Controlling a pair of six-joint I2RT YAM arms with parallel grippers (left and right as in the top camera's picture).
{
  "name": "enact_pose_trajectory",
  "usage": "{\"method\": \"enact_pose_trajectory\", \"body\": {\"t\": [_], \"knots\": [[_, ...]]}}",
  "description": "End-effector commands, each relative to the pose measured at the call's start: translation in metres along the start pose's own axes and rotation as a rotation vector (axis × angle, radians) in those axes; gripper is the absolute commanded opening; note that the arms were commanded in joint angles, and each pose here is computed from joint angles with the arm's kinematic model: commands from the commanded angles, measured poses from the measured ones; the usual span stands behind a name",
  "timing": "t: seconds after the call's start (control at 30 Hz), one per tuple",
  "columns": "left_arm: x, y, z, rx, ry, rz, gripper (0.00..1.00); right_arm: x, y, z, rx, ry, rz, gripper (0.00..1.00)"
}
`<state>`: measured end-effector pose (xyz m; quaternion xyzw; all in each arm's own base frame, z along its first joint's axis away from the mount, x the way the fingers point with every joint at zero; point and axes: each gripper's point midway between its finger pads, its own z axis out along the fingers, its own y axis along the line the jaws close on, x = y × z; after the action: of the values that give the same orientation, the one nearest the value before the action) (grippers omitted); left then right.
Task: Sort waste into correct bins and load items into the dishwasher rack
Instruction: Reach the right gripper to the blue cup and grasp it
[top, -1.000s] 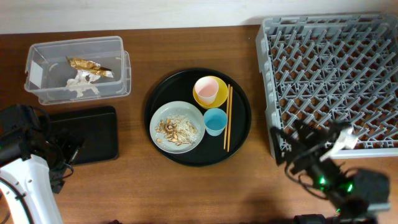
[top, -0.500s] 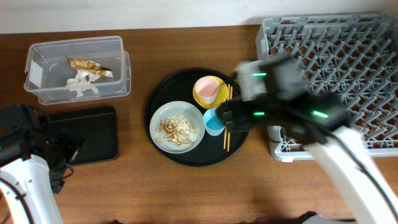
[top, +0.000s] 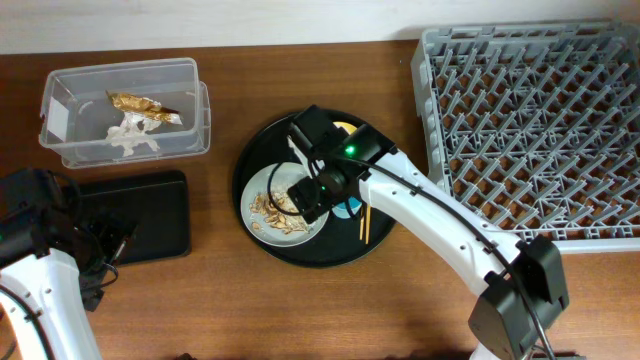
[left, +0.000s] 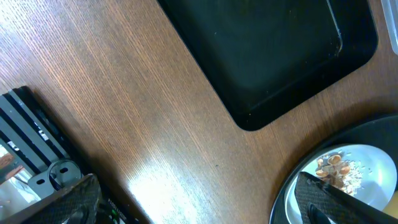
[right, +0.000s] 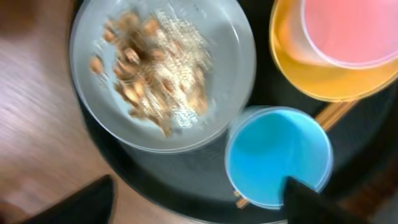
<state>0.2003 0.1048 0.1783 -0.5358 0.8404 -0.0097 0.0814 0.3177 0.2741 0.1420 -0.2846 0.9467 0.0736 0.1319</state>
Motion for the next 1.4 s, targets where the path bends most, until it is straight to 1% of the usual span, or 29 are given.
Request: {"method": "enact_pose_trajectory", "body": {"t": [0.0, 0.07, 0.27, 0.37, 0.43, 0.47, 0.53, 0.9, 1.0, 1.07, 1.13, 1.17, 1.3, 1.37], "knots": [[-0.002, 0.002, 0.001, -0.010, -0.006, -0.015, 0.99, -0.010, 0.004, 0.001, -0.006, -0.038, 0.041, 0.78], [-0.002, 0.002, 0.001, -0.010, -0.006, -0.015, 0.99, -0.005, -0.010, 0.009, 0.072, -0.024, 0.105, 0.74], [-0.002, 0.002, 0.001, -0.010, -0.006, -0.015, 0.99, 0.006, -0.014, 0.040, 0.099, 0.045, 0.222, 0.73], [-0.002, 0.002, 0.001, -0.010, -0.006, -0.015, 0.99, 0.010, -0.017, 0.051, 0.116, 0.069, 0.254, 0.66], [-0.002, 0.002, 0.001, -0.010, -0.006, -0.015, 0.99, 0.011, -0.017, 0.058, 0.118, 0.082, 0.255, 0.63], [-0.002, 0.002, 0.001, -0.010, -0.006, -0.015, 0.99, 0.012, -0.017, 0.060, 0.120, 0.088, 0.256, 0.59], [-0.002, 0.002, 0.001, -0.010, -0.006, -0.015, 0.99, 0.015, -0.018, 0.066, 0.125, 0.104, 0.273, 0.47], [-0.002, 0.002, 0.001, -0.010, -0.006, -0.015, 0.99, 0.026, -0.020, 0.083, 0.139, 0.142, 0.272, 0.46], [-0.002, 0.002, 0.001, -0.010, -0.006, -0.015, 0.99, 0.027, -0.020, 0.084, 0.139, 0.143, 0.272, 0.43], [-0.002, 0.002, 0.001, -0.010, -0.006, -0.015, 0.99, 0.025, -0.020, 0.083, 0.138, 0.137, 0.272, 0.38], [-0.002, 0.002, 0.001, -0.010, -0.006, -0.015, 0.99, 0.020, -0.019, 0.079, 0.135, 0.128, 0.272, 0.26], [-0.002, 0.002, 0.001, -0.010, -0.006, -0.015, 0.99, 0.018, -0.019, 0.076, 0.135, 0.126, 0.272, 0.22], [-0.002, 0.002, 0.001, -0.010, -0.006, -0.015, 0.99, 0.010, -0.017, 0.054, 0.134, 0.125, 0.271, 0.18], [-0.002, 0.002, 0.001, -0.010, -0.006, -0.015, 0.99, 0.006, -0.016, 0.034, 0.134, 0.124, 0.272, 0.08]]}}
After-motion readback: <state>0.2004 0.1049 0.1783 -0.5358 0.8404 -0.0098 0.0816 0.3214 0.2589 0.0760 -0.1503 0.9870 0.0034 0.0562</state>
